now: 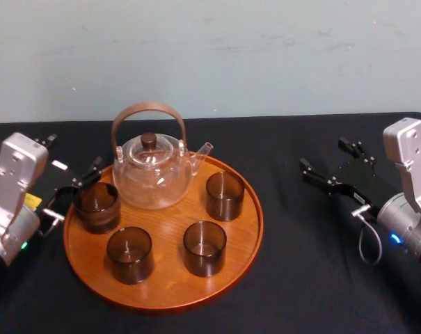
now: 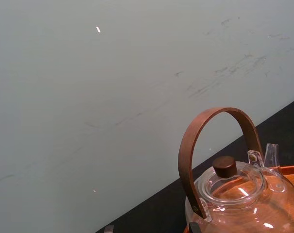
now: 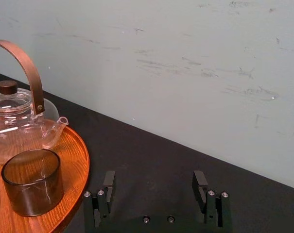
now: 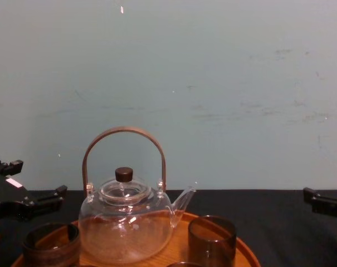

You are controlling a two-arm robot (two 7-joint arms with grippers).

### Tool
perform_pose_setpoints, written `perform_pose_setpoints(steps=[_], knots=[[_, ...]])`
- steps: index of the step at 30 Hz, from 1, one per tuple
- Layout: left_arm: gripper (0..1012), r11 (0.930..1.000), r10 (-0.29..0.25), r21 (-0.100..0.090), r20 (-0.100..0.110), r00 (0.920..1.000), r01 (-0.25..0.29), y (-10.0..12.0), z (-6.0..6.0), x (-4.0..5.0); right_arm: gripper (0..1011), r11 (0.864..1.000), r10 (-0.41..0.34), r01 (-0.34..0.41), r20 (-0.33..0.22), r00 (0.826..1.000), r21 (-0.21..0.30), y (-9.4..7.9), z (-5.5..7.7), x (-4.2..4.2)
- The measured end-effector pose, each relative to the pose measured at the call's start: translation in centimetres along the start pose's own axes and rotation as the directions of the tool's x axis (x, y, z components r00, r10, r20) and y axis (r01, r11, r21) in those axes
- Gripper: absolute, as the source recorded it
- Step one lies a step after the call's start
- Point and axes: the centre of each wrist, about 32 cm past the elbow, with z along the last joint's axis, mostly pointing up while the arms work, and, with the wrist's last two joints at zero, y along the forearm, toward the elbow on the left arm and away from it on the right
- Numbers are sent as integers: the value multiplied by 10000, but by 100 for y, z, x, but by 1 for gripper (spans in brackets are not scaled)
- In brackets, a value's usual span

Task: Pick up the glass from the table and place it on the tray.

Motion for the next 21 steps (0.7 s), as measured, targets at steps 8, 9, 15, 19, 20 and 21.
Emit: perform_pose_setpoints(steps=[8,9,15,19,20,21], knots=[[1001,10000,0,0,0,10000,0,0,0,0,1002,10000,-1,1,0,10000,0,0,0,0],[1001,10000,0,0,0,10000,0,0,0,0,1002,10000,0,0,0,10000,-1,0,0,0],[1001,10000,0,0,-1,10000,0,0,0,0,1002,10000,0,0,0,10000,-1,0,0,0],[1001,10000,0,0,0,10000,0,0,0,0,1002,10000,1,-1,0,10000,0,0,0,0],[1001,10000,1,0,0,10000,-1,0,0,0,1002,10000,0,0,0,10000,0,0,0,0],[1001,10000,0,0,0,10000,0,0,0,0,1002,10000,0,0,1,10000,0,0,0,0]])
